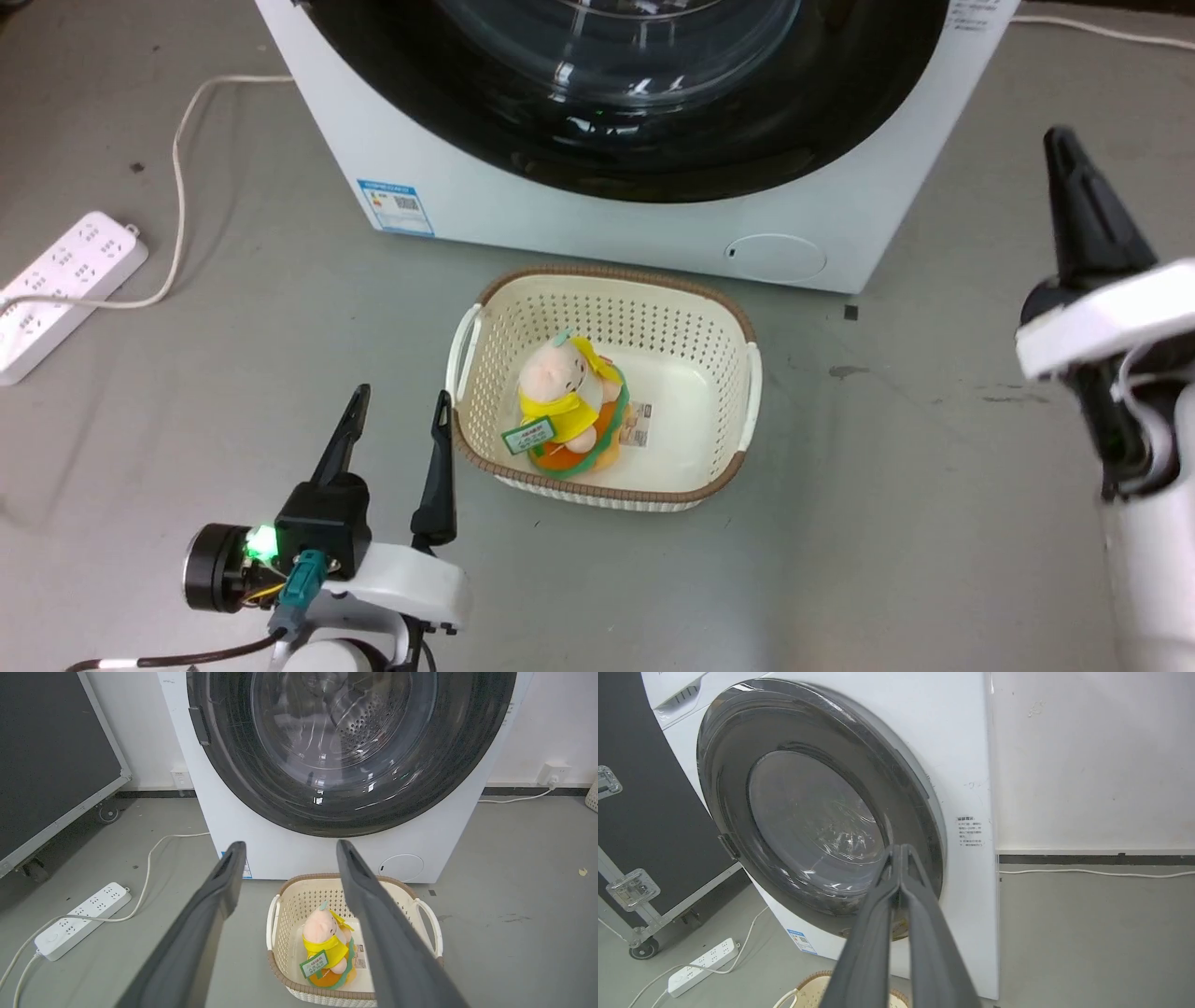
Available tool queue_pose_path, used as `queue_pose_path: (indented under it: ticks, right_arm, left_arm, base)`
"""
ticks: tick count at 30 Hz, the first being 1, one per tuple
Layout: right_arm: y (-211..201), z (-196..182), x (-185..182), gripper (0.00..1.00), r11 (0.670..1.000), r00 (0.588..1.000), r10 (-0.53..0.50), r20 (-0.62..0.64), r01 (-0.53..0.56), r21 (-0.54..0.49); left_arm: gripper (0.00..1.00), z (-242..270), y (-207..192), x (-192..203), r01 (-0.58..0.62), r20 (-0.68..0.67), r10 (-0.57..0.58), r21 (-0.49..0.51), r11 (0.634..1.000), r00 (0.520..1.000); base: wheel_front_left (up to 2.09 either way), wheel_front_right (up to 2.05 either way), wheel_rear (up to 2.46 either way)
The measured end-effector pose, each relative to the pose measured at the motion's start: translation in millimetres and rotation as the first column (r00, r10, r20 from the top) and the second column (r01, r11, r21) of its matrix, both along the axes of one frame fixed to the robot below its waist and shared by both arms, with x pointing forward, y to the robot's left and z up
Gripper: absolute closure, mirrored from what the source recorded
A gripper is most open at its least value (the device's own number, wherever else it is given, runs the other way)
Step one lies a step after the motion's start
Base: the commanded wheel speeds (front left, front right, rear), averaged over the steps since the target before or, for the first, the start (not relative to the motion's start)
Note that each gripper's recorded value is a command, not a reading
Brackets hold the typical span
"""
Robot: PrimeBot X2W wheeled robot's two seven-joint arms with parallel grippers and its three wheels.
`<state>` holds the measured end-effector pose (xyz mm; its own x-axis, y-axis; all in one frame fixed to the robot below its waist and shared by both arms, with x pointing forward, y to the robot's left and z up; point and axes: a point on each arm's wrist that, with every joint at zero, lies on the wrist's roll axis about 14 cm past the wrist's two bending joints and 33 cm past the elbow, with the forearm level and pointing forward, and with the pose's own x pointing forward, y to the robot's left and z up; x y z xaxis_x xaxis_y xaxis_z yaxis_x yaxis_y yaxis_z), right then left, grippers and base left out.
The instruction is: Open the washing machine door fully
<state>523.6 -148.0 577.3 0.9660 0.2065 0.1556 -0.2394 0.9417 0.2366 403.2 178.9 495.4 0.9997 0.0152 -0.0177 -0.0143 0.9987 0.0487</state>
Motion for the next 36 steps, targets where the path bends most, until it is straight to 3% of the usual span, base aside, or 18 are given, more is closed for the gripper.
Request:
queue_pose_path:
  ticks: [7, 16, 23, 36]
  right_arm:
    - [4.3, -11.6, 31.6, 1.00, 0.990, 0.994, 0.024, -0.108, -0.008, 0.139]
    - [13.4, -29.8, 71.2, 1.00, 0.936, 0.959, 0.115, -0.257, -0.018, 0.353]
    - [11.7, -42.3, 98.9, 1.00, 0.892, 0.917, 0.182, -0.354, -0.003, 0.453]
    - [7.2, -44.1, 149.6, 1.00, 0.826, 0.880, 0.236, -0.411, 0.041, 0.562]
  left_arm:
    - [0.00, -4.5, 0.9, 2.3, -0.006, -0.005, 0.006, -0.003, 1.000, 1.000]
    - [0.00, -11.4, 6.1, 5.2, -0.026, -0.009, 0.026, -0.004, 1.000, 1.000]
    - [0.00, -18.2, 6.8, 11.7, -0.030, -0.017, 0.030, 0.002, 1.000, 0.999]
    - [0.00, -32.3, 8.4, 22.1, -0.030, -0.034, 0.031, 0.014, 0.999, 0.999]
  base:
    - [0.00, 0.00, 0.00]
    - [0.00, 0.00, 0.00]
    - [0.00, 0.00, 0.00]
    - [0.00, 0.00, 0.00]
